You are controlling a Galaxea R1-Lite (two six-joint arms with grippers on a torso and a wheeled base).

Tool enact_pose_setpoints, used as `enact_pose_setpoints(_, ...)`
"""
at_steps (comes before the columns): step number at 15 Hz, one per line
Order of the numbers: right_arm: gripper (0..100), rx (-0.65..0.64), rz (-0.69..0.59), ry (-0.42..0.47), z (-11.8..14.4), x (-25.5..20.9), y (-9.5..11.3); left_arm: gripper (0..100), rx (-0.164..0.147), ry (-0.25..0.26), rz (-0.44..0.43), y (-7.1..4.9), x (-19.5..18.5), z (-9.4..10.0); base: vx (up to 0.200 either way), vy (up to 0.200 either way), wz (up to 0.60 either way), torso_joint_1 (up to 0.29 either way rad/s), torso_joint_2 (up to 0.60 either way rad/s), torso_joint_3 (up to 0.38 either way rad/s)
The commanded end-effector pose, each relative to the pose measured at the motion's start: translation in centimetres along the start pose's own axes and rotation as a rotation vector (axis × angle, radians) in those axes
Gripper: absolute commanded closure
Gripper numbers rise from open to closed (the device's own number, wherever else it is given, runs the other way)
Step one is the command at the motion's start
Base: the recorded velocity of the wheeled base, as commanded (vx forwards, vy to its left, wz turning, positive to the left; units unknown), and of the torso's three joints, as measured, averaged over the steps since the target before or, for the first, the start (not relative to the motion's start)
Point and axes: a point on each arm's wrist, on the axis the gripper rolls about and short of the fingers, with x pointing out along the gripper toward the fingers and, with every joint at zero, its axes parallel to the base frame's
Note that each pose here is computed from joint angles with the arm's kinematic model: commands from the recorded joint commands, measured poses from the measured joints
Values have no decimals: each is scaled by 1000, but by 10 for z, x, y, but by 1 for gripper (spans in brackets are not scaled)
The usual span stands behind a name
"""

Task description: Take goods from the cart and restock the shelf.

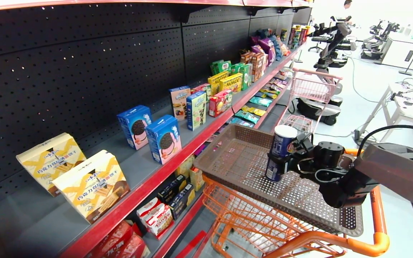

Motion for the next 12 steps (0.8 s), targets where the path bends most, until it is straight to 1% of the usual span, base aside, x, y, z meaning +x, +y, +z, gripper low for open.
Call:
enact_pose_setpoints(1,100,-15,-86,-17,58,-24,8,0,0,0,-1,0,0,0,0,0,0,0,0,0)
enact_pose_setpoints(3,100,-3,-148,5,78,-49,17,0,0,0,-1,0,0,0,0,0,0,0,0,0)
enact_pose_setpoints(5,100,-7,-173,-7,98,-78,27,0,0,0,0,0,0,0,0,0,0,0,0,0)
enact_pose_setpoints(7,100,-2,-306,5,107,-103,39,0,0,0,-1,0,0,0,0,0,0,0,0,0)
enact_pose_setpoints(8,100,0,-327,9,111,-112,46,0,0,0,0,0,0,0,0,0,0,0,0,0)
enact_pose_setpoints(11,100,14,-304,-14,124,-160,72,0,0,2,-1,0,0,0,0,0,0,0,0,0)
enact_pose_setpoints(12,100,8,-307,-24,128,-171,76,0,0,0,-1,0,0,0,0,0,0,0,0,0)
